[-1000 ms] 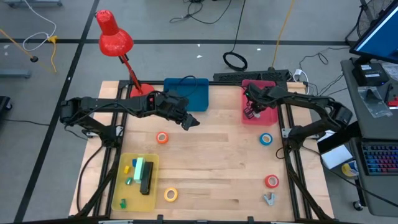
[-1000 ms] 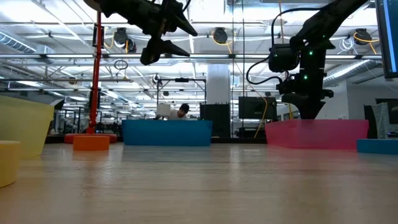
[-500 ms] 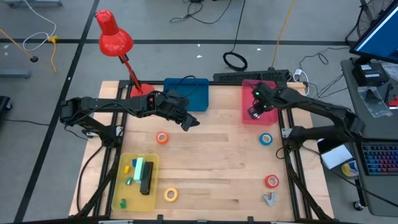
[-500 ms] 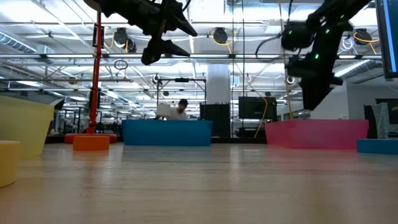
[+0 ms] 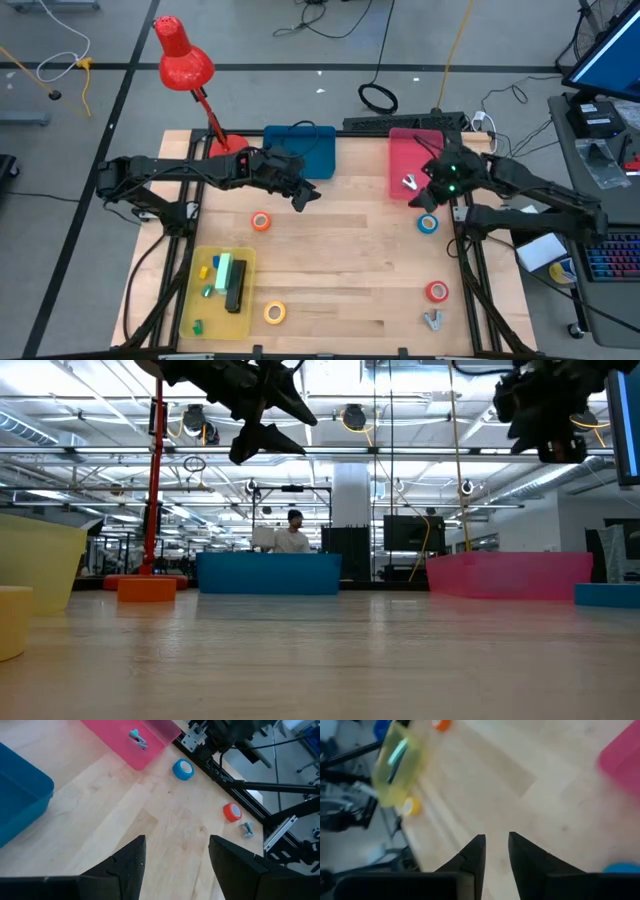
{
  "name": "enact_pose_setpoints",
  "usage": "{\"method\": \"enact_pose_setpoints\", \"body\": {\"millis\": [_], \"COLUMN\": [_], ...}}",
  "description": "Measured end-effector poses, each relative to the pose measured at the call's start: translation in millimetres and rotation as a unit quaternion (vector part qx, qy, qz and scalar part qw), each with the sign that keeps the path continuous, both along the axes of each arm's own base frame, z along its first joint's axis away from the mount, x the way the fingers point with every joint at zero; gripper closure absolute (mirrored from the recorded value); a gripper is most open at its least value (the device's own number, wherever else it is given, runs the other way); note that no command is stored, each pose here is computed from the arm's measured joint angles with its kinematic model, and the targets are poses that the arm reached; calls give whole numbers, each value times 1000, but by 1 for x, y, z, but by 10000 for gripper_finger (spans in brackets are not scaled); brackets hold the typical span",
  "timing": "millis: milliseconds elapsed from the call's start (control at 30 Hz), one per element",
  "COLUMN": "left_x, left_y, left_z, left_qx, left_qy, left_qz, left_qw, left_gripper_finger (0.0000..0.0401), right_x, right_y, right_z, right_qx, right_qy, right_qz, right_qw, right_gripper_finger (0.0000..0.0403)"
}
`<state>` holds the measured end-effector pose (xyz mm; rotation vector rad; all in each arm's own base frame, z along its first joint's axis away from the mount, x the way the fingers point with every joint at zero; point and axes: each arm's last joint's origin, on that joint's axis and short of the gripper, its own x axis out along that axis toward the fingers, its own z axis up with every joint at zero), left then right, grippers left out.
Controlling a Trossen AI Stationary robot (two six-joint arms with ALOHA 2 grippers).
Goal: Pick and place Stapler, Stapler remover, tape
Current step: Put the blue staple remover into the red bin
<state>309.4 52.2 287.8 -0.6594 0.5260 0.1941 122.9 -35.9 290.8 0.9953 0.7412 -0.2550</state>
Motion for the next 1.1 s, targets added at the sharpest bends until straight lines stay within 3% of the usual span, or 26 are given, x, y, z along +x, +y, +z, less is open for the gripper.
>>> {"method": "enact_pose_setpoints", "body": {"millis": [200, 367, 467, 600, 767, 933, 1100], "left_x": [0, 1, 2, 2, 3, 4, 4], "left_y": [-1, -7, -11, -16, -25, -31, -32], "left_z": [0, 0, 0, 0, 0, 0, 0], "left_qx": [0, 1, 4, 14, 32, 54, 53], "left_qy": [0, 0, 1, 2, 4, 4, 3], "left_qz": [-2, -12, -13, -8, -22, -46, -47], "left_qw": [1000, 1000, 1000, 1000, 999, 997, 997], "left_gripper_finger": [185, 185, 185, 185, 185, 185, 185], "right_x": [3, 11, 18, 27, 35, 43, 50], "right_y": [29, 58, 76, 103, 135, 160, 175], "right_z": [2, 1, -3, -15, -34, -45, -50], "right_qx": [14, 57, 85, 115, 102, 88, 93], "right_qy": [-4, -3, 19, 68, 116, 105, 97], "right_qz": [99, 220, 282, 373, 470, 517, 517], "right_qw": [995, 974, 955, 918, 869, 845, 845], "right_gripper_finger": [330, 330, 330, 330, 330, 330, 330]}}
